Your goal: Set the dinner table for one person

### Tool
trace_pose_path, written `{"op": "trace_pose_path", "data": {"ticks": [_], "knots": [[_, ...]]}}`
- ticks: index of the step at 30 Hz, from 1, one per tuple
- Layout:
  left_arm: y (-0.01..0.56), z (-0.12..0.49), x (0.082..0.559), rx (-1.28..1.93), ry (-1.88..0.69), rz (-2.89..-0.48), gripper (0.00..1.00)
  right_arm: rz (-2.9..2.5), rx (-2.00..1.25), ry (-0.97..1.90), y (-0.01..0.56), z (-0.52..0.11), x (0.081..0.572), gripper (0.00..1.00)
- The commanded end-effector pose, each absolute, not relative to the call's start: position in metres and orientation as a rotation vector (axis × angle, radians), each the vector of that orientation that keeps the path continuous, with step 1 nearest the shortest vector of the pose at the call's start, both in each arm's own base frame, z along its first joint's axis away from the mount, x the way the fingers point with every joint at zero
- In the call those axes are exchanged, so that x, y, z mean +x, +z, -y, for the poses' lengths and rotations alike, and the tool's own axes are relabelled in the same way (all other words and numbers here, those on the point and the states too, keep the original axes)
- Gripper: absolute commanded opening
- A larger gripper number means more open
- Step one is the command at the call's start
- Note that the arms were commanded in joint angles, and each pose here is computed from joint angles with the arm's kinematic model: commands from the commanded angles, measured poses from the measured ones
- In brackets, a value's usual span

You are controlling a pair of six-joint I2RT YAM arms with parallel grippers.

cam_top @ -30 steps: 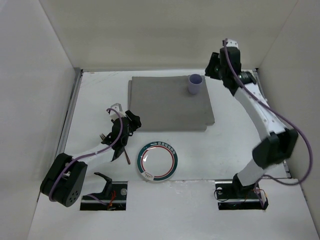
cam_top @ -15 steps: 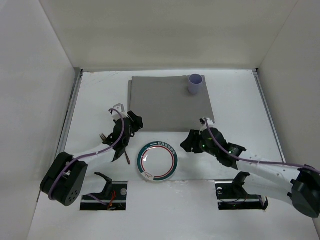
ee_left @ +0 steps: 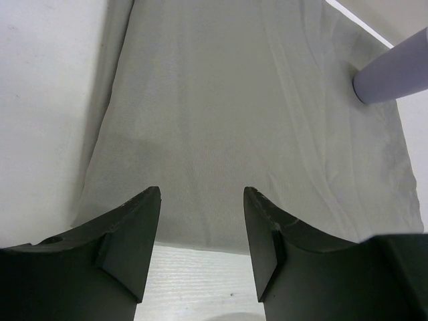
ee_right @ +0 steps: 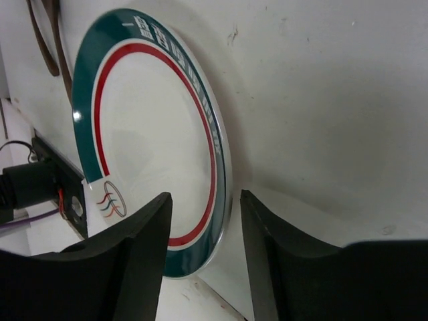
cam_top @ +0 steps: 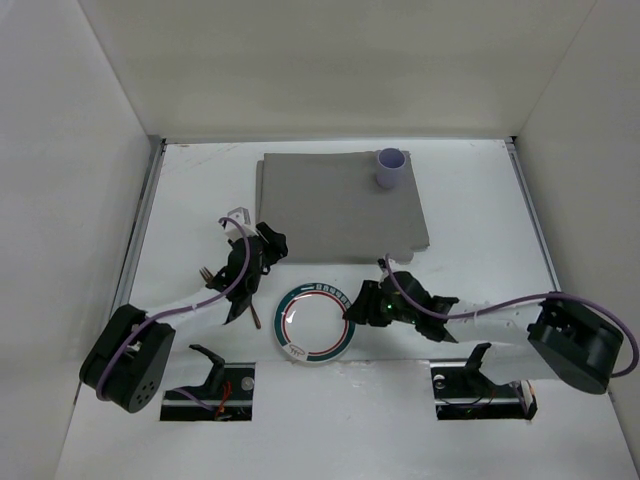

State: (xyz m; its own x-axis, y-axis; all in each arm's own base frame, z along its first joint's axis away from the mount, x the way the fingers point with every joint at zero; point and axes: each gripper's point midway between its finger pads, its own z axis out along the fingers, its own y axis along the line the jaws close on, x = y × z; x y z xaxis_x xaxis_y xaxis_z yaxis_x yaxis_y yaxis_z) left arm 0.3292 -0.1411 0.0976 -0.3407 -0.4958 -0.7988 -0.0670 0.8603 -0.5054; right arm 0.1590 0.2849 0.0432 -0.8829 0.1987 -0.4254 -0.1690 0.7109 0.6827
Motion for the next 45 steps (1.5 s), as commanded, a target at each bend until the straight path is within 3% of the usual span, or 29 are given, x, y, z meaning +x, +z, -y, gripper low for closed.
{"op": "trace_pose_path", "data": {"ticks": [1, 6, 8, 15, 22, 31, 45], "knots": [[0.114, 0.133, 0.334, -0.444, -0.47, -1.812, 0.5, -2.377, 0.039, 1.148, 0.057, -0.303, 0.164, 0.48], [0.12, 0.128, 0.334, -0.452, -0.471, -1.791, 0.5, -2.399, 0.043, 1.111, 0.048, -0.3, 0.171, 0.18], [0.119, 0.123, 0.334, -0.465, -0.46, -1.788, 0.5, -2.39, 0.035, 1.143, 0.056, -0.303, 0.171, 0.1], [0.135, 0.083, 0.329, -0.565, -0.413, -1.693, 0.5, -2.155, -0.001, 1.356, 0.155, -0.31, 0.187, 0.09], [0.134, 0.052, 0.321, -0.707, -0.383, -1.62, 0.5, -1.938, 0.123, 1.242, 0.219, -0.283, 0.282, 0.09], [0.128, 0.06, 0.324, -0.707, -0.417, -1.655, 0.51, -1.837, 0.424, 1.199, 0.216, -0.281, 0.4, 0.09], [0.126, 0.077, 0.326, -0.66, -0.444, -1.677, 0.5, -1.849, 0.689, 1.154, 0.151, -0.262, 0.462, 0.1]]}}
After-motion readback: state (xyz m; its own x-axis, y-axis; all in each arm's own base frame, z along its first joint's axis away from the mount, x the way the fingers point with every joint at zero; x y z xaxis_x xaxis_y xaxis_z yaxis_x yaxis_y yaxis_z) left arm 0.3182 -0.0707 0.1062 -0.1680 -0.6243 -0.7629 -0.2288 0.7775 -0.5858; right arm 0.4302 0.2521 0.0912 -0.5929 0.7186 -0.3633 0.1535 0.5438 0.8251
